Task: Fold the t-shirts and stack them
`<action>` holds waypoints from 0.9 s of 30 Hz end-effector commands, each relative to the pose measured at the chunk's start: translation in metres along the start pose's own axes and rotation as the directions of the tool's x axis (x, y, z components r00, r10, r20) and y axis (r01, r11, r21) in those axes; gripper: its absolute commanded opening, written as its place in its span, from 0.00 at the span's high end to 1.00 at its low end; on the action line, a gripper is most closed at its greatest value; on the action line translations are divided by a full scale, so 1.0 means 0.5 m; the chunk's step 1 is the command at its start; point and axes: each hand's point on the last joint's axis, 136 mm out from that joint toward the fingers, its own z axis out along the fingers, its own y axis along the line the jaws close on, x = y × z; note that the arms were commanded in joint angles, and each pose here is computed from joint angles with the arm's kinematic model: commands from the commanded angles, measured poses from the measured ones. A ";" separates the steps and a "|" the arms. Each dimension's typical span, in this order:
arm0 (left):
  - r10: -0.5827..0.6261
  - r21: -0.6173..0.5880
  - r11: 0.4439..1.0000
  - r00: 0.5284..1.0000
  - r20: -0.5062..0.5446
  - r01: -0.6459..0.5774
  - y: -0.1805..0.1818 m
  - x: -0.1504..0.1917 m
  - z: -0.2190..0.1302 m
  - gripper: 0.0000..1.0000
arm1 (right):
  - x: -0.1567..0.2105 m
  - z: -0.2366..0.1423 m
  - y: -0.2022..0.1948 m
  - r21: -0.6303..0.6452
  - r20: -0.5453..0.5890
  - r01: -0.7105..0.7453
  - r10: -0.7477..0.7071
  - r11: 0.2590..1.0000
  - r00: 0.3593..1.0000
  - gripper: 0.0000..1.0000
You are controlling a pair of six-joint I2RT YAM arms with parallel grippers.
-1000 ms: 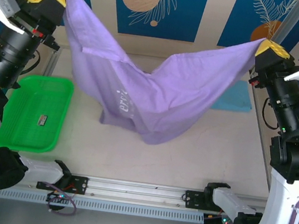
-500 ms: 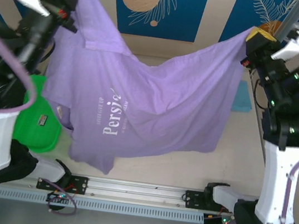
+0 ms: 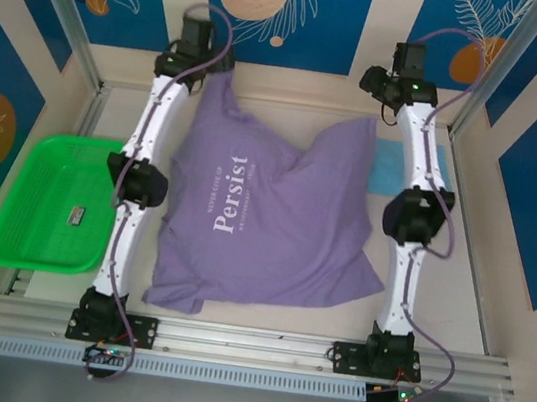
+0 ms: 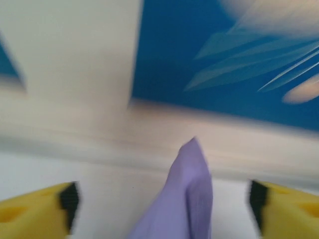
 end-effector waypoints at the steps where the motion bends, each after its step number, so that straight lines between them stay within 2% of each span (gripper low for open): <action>1: -0.051 -0.132 0.990 0.999 -0.003 0.051 0.052 -0.035 -0.140 0.00 | -0.016 -0.129 -0.023 0.003 -0.064 -0.164 0.164 0.986 0.984 0.10; 4: -0.039 -0.251 0.968 0.997 -0.065 0.021 0.108 0.019 -0.203 0.01 | 0.038 -0.178 -0.032 -0.012 -0.088 -0.180 0.178 0.984 0.980 0.10; 5: -0.047 -0.257 0.966 0.994 -0.098 0.020 0.118 0.050 -0.208 0.01 | 0.059 -0.198 -0.034 -0.019 -0.094 -0.182 0.179 0.983 0.979 0.10; 8: -0.072 -0.256 0.967 0.975 -0.209 0.016 0.141 0.151 -0.229 0.07 | 0.182 -0.228 -0.059 0.008 -0.205 -0.184 0.182 0.983 0.962 0.12; 11: -0.081 -0.260 0.966 0.944 -0.321 -0.005 0.166 0.253 -0.241 0.16 | 0.307 -0.244 -0.076 0.009 -0.329 -0.167 0.161 0.986 0.931 0.19; 13: -0.089 -0.217 0.976 0.917 -0.389 0.003 0.163 0.316 -0.245 0.24 | 0.382 -0.254 -0.093 0.040 -0.398 -0.187 0.187 0.982 0.898 0.23; 15: -0.109 -0.178 0.984 0.884 -0.454 0.030 0.154 0.374 -0.242 0.29 | 0.453 -0.250 -0.089 0.012 -0.474 -0.208 0.189 0.978 0.860 0.30; 17: -0.126 -0.153 0.987 0.848 -0.515 0.055 0.137 0.428 -0.234 0.36 | 0.510 -0.240 -0.093 0.042 -0.521 -0.227 0.215 0.973 0.826 0.31; 21: -0.093 -0.131 0.991 0.795 -0.599 0.018 0.092 0.511 -0.213 0.37 | 0.599 -0.201 -0.085 0.096 -0.609 -0.265 0.267 0.960 0.747 0.39; 25: -0.153 -0.227 0.974 0.771 -0.618 0.011 0.115 0.569 -0.176 0.39 | 0.654 -0.138 -0.075 0.155 -0.662 -0.225 0.270 0.962 0.700 0.39; 27: -0.158 -0.269 0.963 0.774 -0.614 -0.016 0.131 0.576 -0.154 0.39 | 0.673 -0.103 -0.085 0.223 -0.678 -0.219 0.312 0.950 0.666 0.39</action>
